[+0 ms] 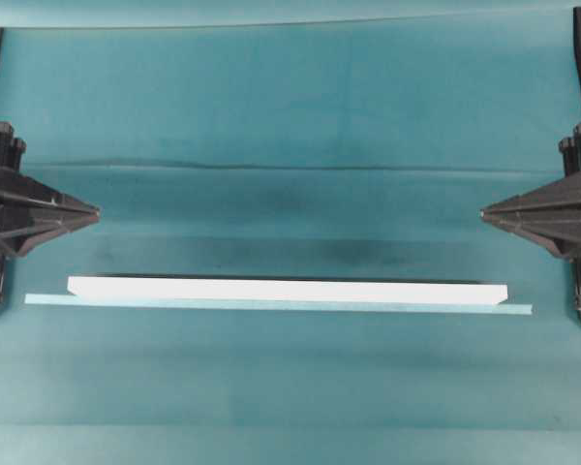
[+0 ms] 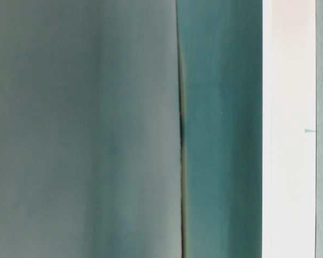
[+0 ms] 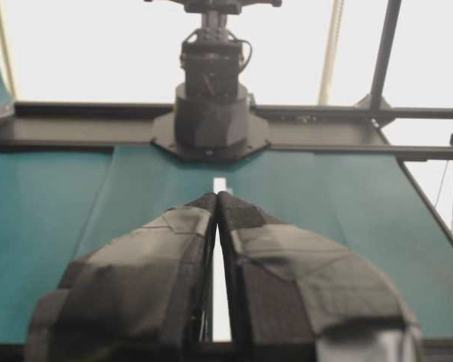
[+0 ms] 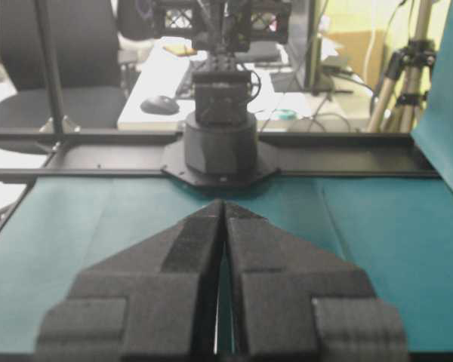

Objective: Lift a wooden board with both hands.
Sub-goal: 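Move both grippers down over the two ends of the white board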

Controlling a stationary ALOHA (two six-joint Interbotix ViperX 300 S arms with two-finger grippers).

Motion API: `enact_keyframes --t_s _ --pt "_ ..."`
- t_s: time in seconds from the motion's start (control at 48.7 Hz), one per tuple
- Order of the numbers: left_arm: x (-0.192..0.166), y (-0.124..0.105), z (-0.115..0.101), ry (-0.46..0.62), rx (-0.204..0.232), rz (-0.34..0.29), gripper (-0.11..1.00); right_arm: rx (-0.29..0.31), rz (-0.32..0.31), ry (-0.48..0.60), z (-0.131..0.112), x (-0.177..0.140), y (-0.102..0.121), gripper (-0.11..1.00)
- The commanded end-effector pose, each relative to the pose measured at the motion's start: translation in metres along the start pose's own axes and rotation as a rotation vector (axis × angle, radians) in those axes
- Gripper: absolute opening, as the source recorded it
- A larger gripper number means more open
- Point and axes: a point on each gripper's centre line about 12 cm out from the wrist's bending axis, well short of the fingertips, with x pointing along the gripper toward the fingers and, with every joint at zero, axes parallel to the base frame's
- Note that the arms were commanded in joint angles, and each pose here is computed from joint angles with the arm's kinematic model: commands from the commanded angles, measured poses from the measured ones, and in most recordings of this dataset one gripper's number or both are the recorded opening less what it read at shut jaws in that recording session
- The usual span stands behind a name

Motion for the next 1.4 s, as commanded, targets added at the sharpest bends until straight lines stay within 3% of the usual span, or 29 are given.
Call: enact_keyframes --t_s 0.0,0.062,0.123,0.288,0.575,0.781,1.13,1.253,1.377 --pt "0.010 -0.004 0.009 0.025 -0.028 -0.018 0.14 0.031 0.001 -0.005 0.003 0.004 0.001 0.10" --pt "0.016 -0.004 0.012 0.056 -0.044 -0.020 0.09 0.119 -0.020 0.049 0.003 0.008 -0.002 0.11" --pt "0.022 -0.004 0.015 0.088 -0.058 -0.017 0.01 0.187 -0.034 0.123 0.001 0.012 -0.003 0.02" --pt "0.035 -0.004 0.026 0.163 -0.071 -0.011 -0.02 0.250 -0.040 0.284 0.003 0.020 -0.001 0.00" --pt "0.056 -0.003 0.027 0.431 -0.073 0.006 -0.02 0.348 -0.076 0.595 0.000 0.033 0.001 0.00" --pt "0.068 -0.003 0.020 0.647 -0.093 0.027 -0.02 0.338 -0.083 0.812 -0.008 0.041 0.003 0.00" --pt "0.085 -0.002 -0.010 1.080 -0.073 0.052 -0.02 0.260 -0.090 1.169 -0.028 0.073 0.002 0.00" --pt "0.091 -0.001 -0.013 1.158 -0.040 0.047 -0.02 0.205 -0.055 1.237 -0.034 0.085 0.003 0.00" --pt "0.096 -0.001 -0.013 1.170 -0.001 0.022 -0.02 0.166 -0.031 1.255 -0.037 0.093 0.001 0.00"
